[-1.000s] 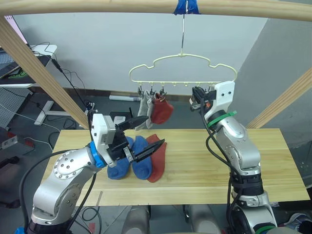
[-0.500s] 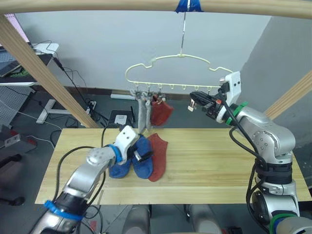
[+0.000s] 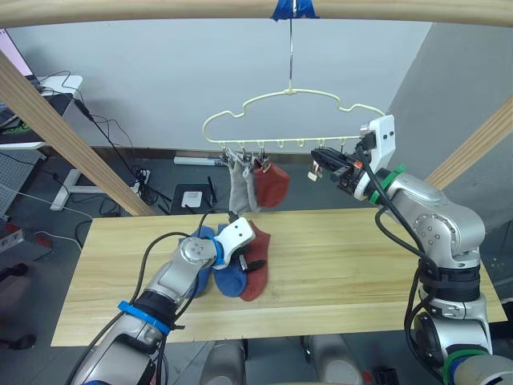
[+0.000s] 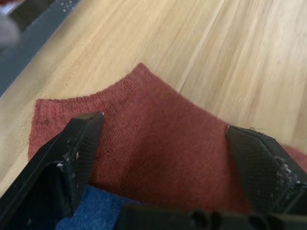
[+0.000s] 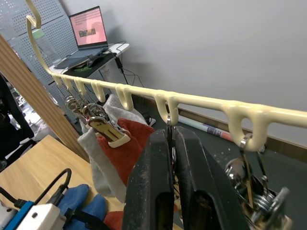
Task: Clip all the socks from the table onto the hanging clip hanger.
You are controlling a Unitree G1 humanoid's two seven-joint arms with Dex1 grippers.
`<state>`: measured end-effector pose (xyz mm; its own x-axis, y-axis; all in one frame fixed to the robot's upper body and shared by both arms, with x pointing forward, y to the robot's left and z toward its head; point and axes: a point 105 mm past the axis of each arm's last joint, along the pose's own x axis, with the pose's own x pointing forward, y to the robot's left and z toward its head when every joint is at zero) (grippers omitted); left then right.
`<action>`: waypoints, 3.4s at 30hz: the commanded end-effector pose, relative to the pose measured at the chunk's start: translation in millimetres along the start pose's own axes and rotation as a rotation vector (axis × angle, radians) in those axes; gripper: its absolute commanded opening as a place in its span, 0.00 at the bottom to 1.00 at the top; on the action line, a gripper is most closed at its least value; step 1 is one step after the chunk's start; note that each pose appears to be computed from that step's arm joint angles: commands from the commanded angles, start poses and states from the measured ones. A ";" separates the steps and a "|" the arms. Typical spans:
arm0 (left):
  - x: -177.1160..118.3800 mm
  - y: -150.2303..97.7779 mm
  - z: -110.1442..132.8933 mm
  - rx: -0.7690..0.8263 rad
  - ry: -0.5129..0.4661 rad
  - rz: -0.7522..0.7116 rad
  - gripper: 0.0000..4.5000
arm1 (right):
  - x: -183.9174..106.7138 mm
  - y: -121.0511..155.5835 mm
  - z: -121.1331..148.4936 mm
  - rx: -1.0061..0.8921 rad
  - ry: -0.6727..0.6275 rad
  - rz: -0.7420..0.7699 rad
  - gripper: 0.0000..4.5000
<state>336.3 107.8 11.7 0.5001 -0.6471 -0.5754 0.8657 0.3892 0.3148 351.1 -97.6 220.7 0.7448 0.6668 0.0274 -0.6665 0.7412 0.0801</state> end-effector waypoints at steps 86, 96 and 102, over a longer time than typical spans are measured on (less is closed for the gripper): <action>-98.5 -8.4 168.9 0.817 -0.809 0.263 0.00 | -9.4 15.7 27.1 0.617 0.084 0.164 0.00; -100.0 -7.5 172.8 0.829 -0.825 0.280 0.00 | -8.2 18.1 22.9 0.615 0.098 0.149 0.00; -100.7 -7.0 172.8 0.830 -0.825 0.286 0.00 | -8.5 18.0 20.9 0.608 0.108 0.144 0.00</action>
<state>286.9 59.5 188.9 0.3001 -0.9452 0.1285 0.3536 0.2353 0.9053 340.3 -93.5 233.2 0.6385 0.7676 -0.0557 -0.5503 0.5060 0.6642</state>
